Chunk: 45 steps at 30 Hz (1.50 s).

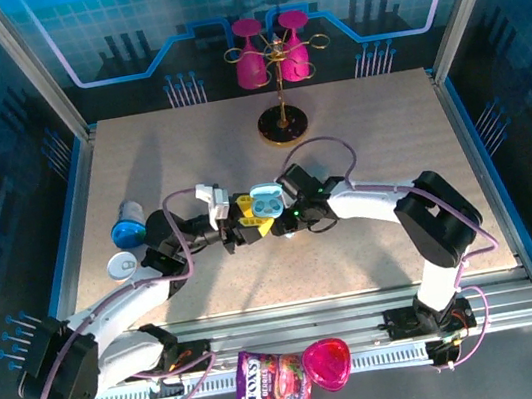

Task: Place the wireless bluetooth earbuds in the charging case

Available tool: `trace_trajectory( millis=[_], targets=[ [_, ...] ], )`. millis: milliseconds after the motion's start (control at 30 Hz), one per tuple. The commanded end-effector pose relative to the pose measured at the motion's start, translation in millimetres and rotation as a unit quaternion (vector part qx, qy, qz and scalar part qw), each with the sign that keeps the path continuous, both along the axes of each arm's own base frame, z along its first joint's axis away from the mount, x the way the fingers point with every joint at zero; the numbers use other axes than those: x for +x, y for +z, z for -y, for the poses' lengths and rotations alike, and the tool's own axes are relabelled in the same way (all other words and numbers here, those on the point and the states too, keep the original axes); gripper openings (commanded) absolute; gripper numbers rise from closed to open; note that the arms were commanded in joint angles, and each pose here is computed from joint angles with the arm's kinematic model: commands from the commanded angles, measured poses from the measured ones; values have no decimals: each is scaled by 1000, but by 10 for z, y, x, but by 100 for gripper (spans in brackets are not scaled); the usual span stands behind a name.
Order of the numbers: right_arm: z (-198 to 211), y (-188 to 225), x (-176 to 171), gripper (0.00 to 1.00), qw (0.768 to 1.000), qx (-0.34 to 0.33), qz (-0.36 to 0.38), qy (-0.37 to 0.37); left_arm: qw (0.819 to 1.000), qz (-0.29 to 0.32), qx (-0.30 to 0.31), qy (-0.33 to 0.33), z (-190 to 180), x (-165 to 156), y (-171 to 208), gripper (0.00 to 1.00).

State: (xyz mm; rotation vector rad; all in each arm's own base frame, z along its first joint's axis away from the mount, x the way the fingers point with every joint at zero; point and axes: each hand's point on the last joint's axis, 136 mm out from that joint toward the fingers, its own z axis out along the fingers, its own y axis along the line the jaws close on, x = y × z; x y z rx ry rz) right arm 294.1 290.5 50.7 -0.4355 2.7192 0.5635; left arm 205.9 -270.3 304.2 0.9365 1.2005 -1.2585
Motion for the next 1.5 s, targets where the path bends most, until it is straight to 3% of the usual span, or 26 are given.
trace_trajectory(
  millis=[0, 233, 533, 1467],
  targets=[
    [209, 13, -91, 44, 988, -133, 25, 76, 1000, 26, -17, -1, -60, -93, 143, 30],
    [269, -21, -122, 33, 959, -248, 24, 136, 999, 34, -22, -4, -92, -163, 224, 30],
    [152, -105, -144, 27, 938, -305, 15, 166, 999, 33, -16, -4, -89, -165, 181, 31],
    [36, -287, -151, 26, 928, -322, 2, 187, 1000, 27, -8, -2, -74, -131, 95, 31]
  ],
)
